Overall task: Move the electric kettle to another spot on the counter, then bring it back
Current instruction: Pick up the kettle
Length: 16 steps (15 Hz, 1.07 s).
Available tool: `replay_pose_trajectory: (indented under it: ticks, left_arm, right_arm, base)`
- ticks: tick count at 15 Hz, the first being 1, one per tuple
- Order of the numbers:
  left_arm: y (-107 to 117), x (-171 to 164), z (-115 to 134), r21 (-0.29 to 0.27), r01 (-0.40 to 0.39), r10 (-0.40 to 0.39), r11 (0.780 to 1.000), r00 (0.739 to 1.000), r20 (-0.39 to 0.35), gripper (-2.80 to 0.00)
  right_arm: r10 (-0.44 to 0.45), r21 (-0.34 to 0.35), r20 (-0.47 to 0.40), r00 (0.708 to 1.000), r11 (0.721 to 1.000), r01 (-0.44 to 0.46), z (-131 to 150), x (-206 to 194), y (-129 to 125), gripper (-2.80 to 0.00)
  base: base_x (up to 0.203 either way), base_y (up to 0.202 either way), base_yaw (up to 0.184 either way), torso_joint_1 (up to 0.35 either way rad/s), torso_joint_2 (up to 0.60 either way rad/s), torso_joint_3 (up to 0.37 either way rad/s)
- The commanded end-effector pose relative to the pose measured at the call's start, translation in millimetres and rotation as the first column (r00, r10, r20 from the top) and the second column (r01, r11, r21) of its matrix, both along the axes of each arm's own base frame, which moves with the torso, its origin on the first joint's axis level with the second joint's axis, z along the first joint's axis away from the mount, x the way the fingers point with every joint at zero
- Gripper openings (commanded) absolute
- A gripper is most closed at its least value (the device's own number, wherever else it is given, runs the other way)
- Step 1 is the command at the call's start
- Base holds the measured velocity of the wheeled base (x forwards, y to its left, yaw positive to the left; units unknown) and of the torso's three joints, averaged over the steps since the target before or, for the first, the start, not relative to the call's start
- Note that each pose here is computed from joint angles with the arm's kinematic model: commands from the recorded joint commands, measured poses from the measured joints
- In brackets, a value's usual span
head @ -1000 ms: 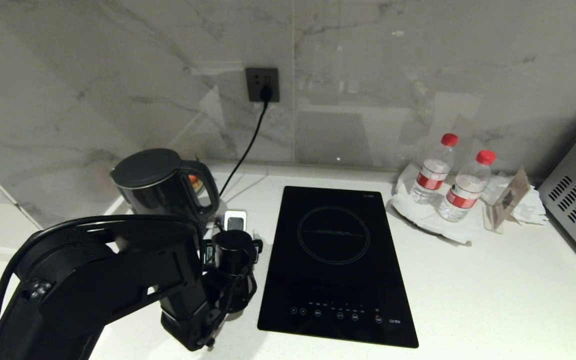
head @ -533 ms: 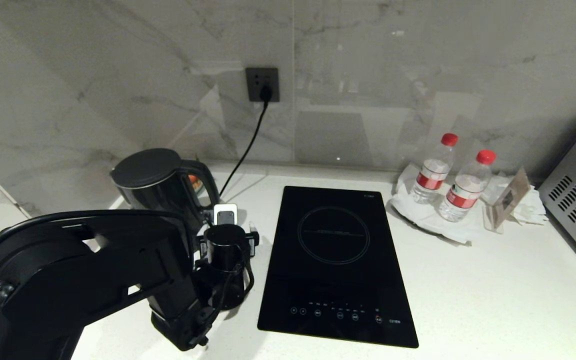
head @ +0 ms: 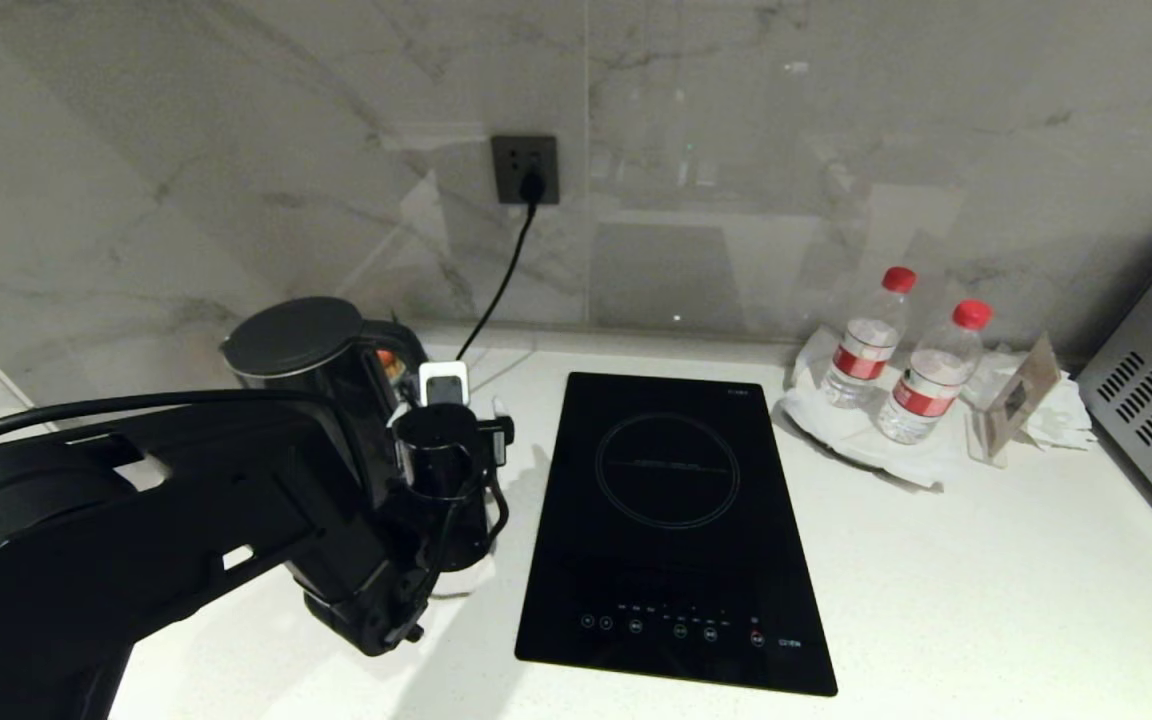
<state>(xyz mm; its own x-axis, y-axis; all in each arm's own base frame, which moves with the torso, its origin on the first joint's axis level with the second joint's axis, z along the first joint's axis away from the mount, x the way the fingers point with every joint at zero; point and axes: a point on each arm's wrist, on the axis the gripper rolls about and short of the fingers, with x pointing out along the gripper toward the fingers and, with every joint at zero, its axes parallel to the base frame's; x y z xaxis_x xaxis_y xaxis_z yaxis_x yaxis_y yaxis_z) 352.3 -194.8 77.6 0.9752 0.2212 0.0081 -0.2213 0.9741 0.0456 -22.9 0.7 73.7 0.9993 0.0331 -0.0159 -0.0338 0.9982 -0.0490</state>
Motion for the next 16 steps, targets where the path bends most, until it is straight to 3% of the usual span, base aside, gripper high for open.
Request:
replay_pose_trajectory:
  ticks: [1,16]
  left_arm:
    - [3,8,3,-0.003,-0.019,0.019,1.000,1.000,0.016,0.00]
    - [7,50,29,-0.014,-0.064,0.064,0.998,0.997,0.039,0.00]
  right_arm:
    - [0.001,-0.001,-0.001,1.000,1.000,-0.001,0,0,0,-2.80]
    - [0.001,-0.001,-0.001,1.000,1.000,-0.001,0,0,0,-2.80]
  base:
    - [0.000,0.000,0.000,0.000,0.00,0.000]
    - [0.000,0.000,0.000,0.000,0.00,0.000]
